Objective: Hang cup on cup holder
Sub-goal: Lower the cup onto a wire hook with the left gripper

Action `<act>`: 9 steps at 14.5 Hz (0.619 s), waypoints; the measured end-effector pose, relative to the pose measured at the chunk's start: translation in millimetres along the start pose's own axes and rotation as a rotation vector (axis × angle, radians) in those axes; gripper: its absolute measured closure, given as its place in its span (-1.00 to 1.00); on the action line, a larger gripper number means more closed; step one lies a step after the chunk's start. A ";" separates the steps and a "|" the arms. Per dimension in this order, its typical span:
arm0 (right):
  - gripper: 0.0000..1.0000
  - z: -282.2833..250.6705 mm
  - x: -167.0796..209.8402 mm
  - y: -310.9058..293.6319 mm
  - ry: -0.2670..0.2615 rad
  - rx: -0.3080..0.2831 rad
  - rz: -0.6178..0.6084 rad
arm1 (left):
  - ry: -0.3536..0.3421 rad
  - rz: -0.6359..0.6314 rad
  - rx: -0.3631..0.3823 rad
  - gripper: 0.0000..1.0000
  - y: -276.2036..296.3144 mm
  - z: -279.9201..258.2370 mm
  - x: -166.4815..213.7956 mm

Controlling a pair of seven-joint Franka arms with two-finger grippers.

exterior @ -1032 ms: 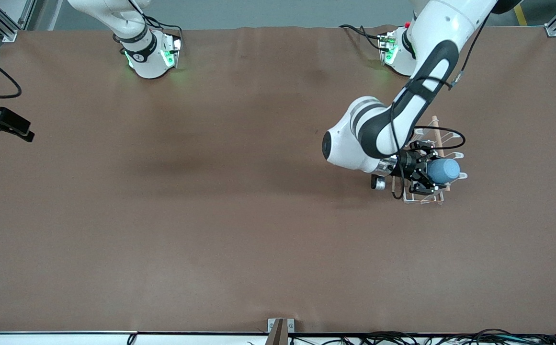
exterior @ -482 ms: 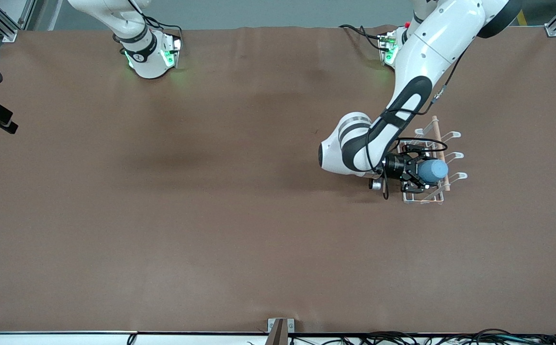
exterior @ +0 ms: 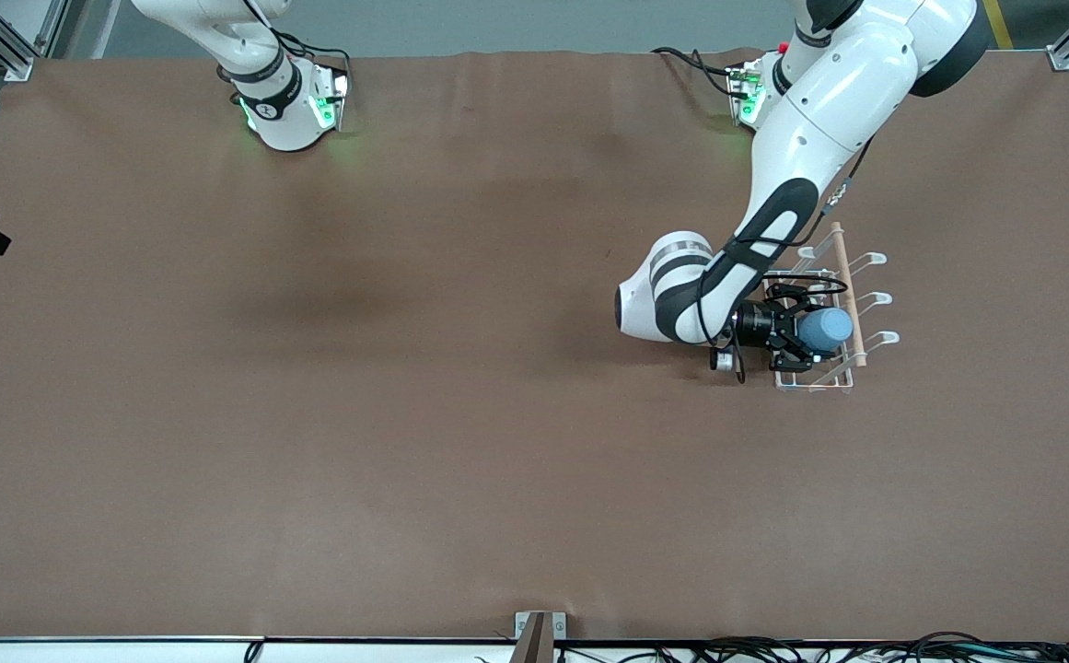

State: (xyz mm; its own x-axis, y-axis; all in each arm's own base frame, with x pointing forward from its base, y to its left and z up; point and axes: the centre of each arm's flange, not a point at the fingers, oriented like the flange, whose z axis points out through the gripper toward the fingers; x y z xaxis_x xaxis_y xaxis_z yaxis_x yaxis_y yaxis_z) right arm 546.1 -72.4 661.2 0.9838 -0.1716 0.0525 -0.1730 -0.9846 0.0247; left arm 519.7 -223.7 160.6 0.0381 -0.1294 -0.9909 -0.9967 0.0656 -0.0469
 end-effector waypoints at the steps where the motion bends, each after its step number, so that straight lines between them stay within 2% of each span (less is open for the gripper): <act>1: -1.00 0.8 0.3 -3.4 -0.001 0.001 -0.006 | -0.025 -0.044 -0.010 -0.60 1.3 0.8 -3.3; 2: -1.00 1.1 0.2 -8.8 -0.002 0.002 -0.016 | -0.036 -0.073 -0.016 -0.61 1.7 0.7 -5.4; 4: -1.00 0.9 -0.3 -17.8 -0.002 0.002 -0.032 | -0.042 -0.113 -0.026 -0.90 -0.7 1.4 -9.4; 9: -1.00 1.0 -0.3 -16.0 -0.003 0.002 -0.028 | -0.014 -0.162 -0.090 -0.94 -12.9 -3.8 -28.0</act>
State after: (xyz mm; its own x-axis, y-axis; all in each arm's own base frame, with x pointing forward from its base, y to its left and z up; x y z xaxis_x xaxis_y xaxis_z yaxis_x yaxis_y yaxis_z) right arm 548.7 -56.6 659.8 0.9884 -0.1436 0.0488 -0.1449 -0.9892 0.0239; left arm 531.2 -224.7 189.4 0.1990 -0.1173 -0.9730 -0.9798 -0.0435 -0.1951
